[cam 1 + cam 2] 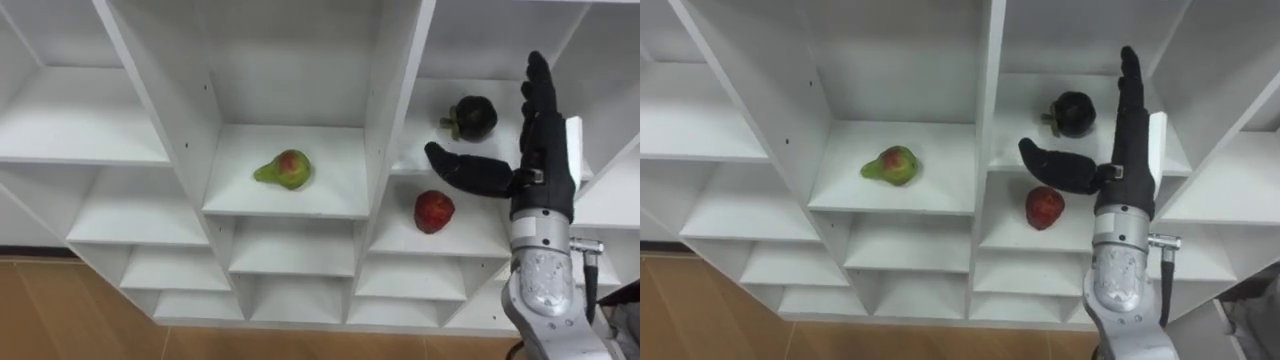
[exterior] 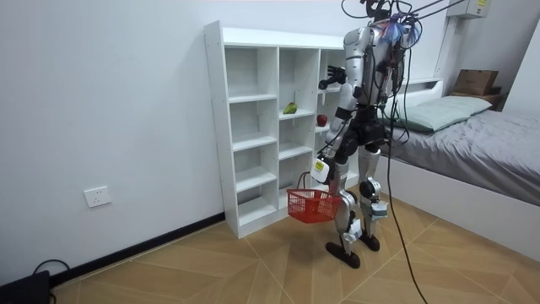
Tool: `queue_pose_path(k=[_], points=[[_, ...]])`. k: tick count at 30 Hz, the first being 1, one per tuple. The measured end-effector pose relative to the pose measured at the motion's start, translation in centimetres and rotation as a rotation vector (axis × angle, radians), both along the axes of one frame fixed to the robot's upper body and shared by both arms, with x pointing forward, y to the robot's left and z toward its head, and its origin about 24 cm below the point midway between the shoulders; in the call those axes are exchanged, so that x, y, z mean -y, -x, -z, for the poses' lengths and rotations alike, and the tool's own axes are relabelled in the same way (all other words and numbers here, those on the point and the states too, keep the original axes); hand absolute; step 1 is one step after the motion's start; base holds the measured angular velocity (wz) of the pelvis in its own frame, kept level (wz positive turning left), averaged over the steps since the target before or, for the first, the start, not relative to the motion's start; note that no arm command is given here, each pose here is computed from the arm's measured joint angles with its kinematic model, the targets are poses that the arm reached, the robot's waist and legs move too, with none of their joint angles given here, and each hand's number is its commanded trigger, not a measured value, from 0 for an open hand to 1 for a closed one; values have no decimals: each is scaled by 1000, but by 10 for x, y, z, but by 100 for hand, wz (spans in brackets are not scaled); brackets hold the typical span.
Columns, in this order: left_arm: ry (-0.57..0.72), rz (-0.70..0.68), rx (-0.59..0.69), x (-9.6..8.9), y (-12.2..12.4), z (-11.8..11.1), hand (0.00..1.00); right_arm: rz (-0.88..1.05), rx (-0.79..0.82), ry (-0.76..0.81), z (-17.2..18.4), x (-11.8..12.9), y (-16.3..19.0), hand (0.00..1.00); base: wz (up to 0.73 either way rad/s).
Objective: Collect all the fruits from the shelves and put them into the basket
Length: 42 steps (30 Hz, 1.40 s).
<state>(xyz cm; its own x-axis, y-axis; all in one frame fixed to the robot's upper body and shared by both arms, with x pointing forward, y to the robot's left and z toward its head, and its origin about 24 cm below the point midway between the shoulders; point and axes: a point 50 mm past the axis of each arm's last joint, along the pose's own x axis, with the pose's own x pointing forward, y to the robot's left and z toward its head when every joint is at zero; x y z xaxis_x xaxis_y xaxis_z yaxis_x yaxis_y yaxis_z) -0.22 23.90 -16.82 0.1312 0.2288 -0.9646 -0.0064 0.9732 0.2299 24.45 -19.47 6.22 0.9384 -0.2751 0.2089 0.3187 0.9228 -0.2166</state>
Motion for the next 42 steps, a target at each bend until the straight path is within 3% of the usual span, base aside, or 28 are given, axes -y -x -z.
queue_pose_path(k=[17, 42], points=[[22, 31, -7, 6, -1, 0, 100, 18, -106, 17, 16, 9, -5, 0, 5], [-11, 23, -35, 0, 2, -2, 100, 46, -273, 45, 42, 27, -22, 0, 1]])
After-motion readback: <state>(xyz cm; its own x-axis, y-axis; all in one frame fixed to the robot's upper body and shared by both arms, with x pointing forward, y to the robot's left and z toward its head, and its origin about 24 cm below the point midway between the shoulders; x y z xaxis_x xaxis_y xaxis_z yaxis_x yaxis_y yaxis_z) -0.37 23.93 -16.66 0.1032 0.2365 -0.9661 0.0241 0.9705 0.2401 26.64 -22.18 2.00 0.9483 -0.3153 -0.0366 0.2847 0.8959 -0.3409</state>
